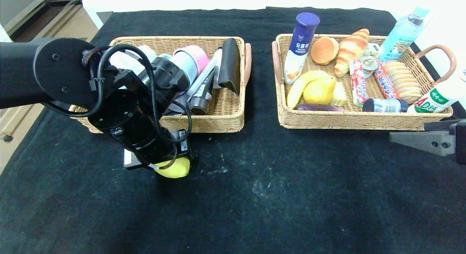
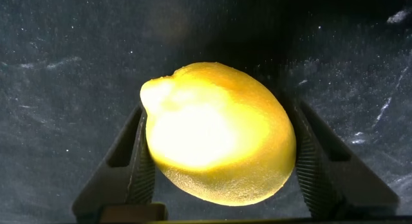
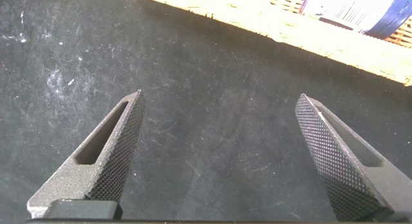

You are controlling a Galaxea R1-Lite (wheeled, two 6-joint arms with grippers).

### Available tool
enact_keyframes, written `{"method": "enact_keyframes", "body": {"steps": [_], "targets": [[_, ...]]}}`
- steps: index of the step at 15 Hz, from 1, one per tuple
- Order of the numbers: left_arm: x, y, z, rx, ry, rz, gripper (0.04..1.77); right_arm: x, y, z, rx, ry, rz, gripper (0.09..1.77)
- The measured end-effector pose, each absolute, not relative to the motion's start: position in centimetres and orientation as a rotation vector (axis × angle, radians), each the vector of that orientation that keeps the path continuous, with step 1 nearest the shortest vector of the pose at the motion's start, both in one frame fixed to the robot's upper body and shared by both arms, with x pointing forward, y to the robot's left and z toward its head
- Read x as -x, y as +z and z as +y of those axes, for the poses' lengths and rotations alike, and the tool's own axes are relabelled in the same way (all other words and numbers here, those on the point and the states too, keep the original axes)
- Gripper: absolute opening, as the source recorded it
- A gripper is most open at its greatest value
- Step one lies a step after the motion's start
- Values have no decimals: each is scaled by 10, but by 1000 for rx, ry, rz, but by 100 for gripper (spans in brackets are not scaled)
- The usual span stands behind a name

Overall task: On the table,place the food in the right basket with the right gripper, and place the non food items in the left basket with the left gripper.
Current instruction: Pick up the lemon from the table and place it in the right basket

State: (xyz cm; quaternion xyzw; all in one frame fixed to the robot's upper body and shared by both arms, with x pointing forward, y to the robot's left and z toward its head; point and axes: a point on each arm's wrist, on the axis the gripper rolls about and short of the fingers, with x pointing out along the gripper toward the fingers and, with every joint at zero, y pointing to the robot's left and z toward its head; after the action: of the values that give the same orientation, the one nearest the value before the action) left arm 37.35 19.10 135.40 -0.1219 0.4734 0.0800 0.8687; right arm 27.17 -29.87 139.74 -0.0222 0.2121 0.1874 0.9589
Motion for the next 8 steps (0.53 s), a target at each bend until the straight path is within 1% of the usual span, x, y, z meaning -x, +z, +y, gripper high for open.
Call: {"method": "enact_keyframes", "body": {"steps": [8], "targets": [[-372, 1355, 192, 256, 167, 989, 121, -272, 1398, -299, 45, 380, 428, 171]]}}
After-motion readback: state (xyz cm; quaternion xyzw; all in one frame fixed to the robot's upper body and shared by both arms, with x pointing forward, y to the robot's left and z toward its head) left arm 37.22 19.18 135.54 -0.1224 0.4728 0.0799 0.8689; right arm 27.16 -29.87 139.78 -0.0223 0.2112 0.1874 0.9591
